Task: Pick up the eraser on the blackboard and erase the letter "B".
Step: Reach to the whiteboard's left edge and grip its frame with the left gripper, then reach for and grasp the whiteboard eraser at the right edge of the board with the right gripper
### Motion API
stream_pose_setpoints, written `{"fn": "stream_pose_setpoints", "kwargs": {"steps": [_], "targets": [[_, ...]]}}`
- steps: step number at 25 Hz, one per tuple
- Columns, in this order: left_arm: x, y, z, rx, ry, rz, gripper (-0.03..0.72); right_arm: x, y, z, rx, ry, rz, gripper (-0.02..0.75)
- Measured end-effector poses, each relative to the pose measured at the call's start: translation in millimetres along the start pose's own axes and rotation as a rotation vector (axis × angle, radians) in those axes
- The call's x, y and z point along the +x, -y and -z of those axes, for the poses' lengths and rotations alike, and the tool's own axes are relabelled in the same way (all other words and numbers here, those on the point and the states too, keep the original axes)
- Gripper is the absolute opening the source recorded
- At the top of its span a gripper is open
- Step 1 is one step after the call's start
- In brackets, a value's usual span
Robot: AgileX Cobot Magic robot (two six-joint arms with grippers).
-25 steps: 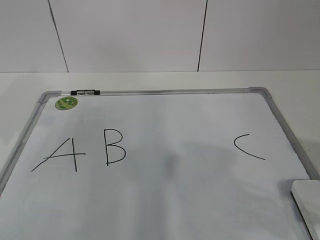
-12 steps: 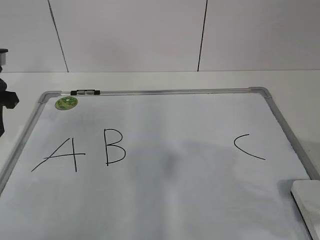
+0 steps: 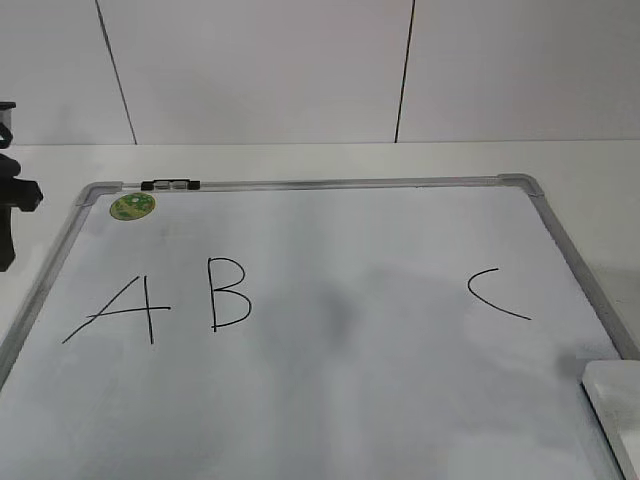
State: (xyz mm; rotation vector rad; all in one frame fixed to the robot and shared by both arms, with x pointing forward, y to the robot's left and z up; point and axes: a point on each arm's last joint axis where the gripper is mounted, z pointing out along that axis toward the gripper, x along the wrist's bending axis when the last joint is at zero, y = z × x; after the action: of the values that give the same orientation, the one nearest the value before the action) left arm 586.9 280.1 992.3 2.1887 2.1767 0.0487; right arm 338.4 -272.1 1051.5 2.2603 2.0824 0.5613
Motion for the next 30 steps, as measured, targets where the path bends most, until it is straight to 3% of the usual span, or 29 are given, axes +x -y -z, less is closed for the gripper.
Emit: {"fn": "stream_pose_setpoints", "kwargs": {"steps": [10, 24, 30], "targets": [[-6.4, -10, -28, 0.032, 0.042, 0.014, 0.241, 0, -20, 6, -0.004, 0.061, 0.02, 0.568], [-6.6, -18, -62, 0.056, 0.041, 0.02, 0.238, -1, -21, 6, -0.005, 0.066, 0.021, 0.569], [-6.7, -19, -62, 0.048, 0.042, 0.02, 0.156, -1, -21, 6, -0.005, 0.069, 0.022, 0.568]]}}
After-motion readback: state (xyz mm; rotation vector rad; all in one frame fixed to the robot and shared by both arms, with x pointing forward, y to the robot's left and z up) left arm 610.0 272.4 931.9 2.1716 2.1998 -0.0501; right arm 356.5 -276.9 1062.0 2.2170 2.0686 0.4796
